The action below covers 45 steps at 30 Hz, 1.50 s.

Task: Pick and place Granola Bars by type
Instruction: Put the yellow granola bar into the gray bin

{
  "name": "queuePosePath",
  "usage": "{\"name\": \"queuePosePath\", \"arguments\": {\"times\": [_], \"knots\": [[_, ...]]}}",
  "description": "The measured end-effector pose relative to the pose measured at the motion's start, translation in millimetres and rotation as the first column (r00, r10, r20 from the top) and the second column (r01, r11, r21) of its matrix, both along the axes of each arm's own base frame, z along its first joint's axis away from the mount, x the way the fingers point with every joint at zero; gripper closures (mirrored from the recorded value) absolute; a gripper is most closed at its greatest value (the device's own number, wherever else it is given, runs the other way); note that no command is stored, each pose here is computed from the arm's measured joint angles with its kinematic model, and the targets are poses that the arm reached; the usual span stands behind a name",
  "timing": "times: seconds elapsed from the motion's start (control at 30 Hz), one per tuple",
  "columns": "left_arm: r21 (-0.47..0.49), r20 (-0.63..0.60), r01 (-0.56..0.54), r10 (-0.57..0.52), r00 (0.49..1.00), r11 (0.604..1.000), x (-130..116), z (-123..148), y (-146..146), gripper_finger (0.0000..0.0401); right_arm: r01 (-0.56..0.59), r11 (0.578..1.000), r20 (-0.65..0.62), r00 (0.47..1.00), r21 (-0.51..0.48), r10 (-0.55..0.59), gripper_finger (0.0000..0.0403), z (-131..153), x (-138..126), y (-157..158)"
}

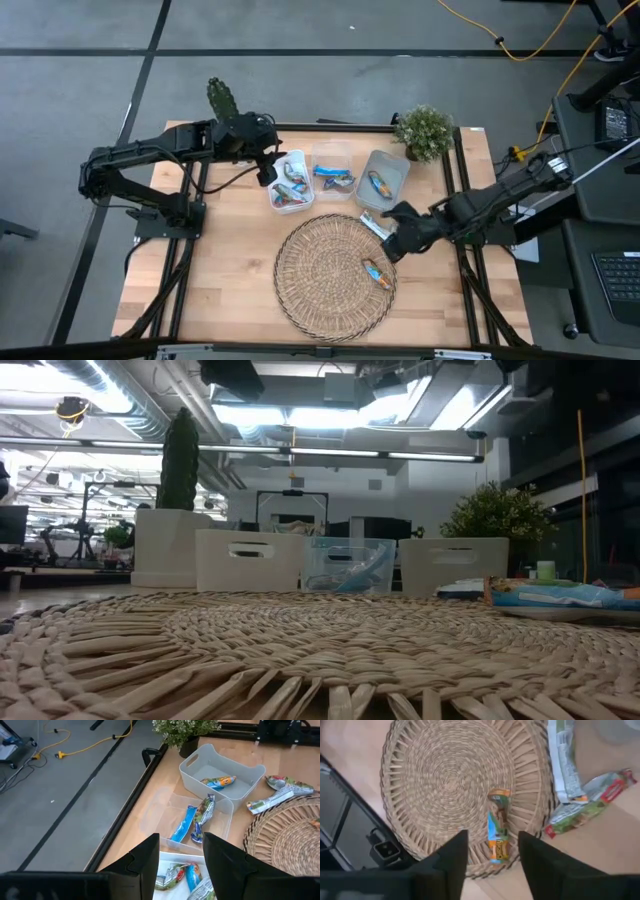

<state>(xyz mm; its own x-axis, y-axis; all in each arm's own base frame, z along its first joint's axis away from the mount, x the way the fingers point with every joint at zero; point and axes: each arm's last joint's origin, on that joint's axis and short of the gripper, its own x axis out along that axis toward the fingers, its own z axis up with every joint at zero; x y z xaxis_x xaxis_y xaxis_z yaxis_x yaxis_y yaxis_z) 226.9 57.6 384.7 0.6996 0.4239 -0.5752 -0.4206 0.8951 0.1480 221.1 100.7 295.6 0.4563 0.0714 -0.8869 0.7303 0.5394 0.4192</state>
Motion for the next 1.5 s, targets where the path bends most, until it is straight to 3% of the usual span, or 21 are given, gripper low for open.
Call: {"name": "queuePosePath", "arguments": {"times": [0.27, 0.4, 0.53, 0.83, 1.07, 1.43, 1.5], "knots": [[-0.023, -0.028, 0.022, -0.022, 0.999, 0.999, -1.6, -2.6, -1.1, 0.0258, -0.140, 0.990, -0.188, 0.972, 0.010, 0.139, 0.0135, -52.5, 30.7, 32.5], [-0.033, -0.034, 0.031, -0.032, 0.999, 0.999, -1.9, -3.2, -1.5, 0.0258, -0.158, 0.987, -0.256, 0.954, 0.004, 0.153, 0.0108, -79.0, 45.2, 38.8], [-0.061, -0.027, 0.068, -0.069, 0.997, 0.996, -1.4, -3.5, -2.8, 0.0258, -0.200, 0.980, -0.250, 0.948, 0.010, 0.196, 0.0101, -99.2, 59.0, 46.4], [-0.103, -0.063, 0.098, -0.105, 0.992, 0.990, -3.9, -7.0, -4.6, 0.0258, -0.190, 0.982, -0.347, 0.922, -0.023, 0.171, 0.0106, -147.0, 74.0, 52.8], [-0.124, -0.067, 0.117, -0.126, 0.990, 0.985, -4.4, -7.8, -5.5, 0.0258, -0.190, 0.982, -0.375, 0.911, -0.018, 0.170, 0.0161, -156.9, 76.0, 54.0], [-0.130, -0.063, 0.111, -0.120, 0.991, 0.985, -4.3, -7.7, -5.5, 0.0258, -0.233, 0.972, -0.319, 0.920, 0.015, 0.225, 0.0354, -135.8, 71.7, 52.9], [-0.129, -0.063, 0.111, -0.119, 0.991, 0.985, -4.3, -7.6, -5.5, 0.0258, -0.243, 0.970, -0.312, 0.920, 0.016, 0.236, 0.0366, -126.8, 68.6, 51.3]]}}
